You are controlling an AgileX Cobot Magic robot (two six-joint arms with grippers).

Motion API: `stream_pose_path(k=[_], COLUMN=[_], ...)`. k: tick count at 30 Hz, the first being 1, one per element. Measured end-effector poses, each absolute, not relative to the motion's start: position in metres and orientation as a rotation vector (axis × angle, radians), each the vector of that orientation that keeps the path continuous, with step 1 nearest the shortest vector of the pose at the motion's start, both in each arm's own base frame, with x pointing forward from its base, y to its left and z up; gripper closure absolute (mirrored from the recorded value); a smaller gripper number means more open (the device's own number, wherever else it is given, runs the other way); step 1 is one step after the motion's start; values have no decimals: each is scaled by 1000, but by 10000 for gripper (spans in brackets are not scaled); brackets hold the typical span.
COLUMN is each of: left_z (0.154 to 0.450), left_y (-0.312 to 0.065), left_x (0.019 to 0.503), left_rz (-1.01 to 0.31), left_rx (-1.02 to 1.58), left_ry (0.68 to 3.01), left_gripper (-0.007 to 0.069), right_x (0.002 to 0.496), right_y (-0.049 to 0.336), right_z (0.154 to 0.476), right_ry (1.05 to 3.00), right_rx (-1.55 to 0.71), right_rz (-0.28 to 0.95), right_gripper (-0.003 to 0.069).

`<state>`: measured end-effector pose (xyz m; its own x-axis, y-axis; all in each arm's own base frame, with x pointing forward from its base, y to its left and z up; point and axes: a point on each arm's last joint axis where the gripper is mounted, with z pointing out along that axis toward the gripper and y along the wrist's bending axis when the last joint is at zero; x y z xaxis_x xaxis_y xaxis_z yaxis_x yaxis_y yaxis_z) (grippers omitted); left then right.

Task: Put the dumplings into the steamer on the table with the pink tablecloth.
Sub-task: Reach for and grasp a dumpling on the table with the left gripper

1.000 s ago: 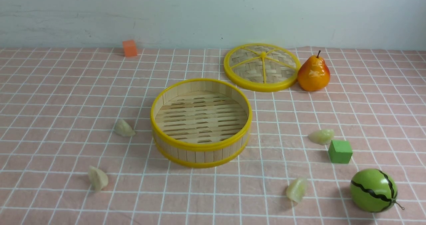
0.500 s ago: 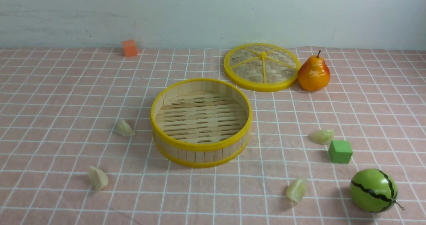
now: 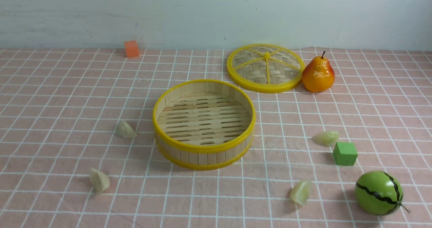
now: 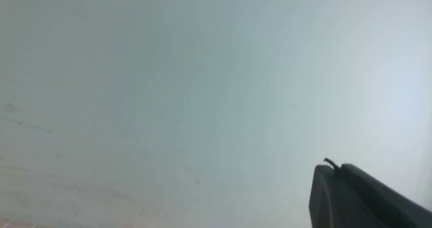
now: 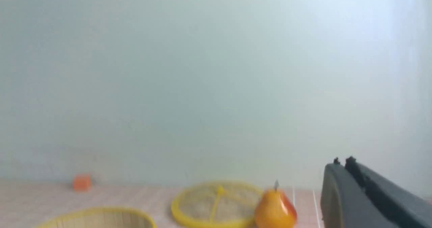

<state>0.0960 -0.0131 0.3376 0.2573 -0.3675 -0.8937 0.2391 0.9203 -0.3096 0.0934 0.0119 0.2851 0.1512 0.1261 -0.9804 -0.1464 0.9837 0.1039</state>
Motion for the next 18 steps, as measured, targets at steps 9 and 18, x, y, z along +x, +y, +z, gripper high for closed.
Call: stream_pose_path(k=[9, 18], left_z=[303, 296], left_y=[-22, -47], left_x=[203, 262], left_rz=[-449, -292], left_rx=[-440, -447], left_ry=[1867, 2351], left_gripper=[609, 607], right_x=[163, 195], right_y=[15, 58], right_z=[255, 247], right_ry=[2102, 2535], right_rx=[190, -204], right_rz=[150, 77], right_gripper=[669, 669])
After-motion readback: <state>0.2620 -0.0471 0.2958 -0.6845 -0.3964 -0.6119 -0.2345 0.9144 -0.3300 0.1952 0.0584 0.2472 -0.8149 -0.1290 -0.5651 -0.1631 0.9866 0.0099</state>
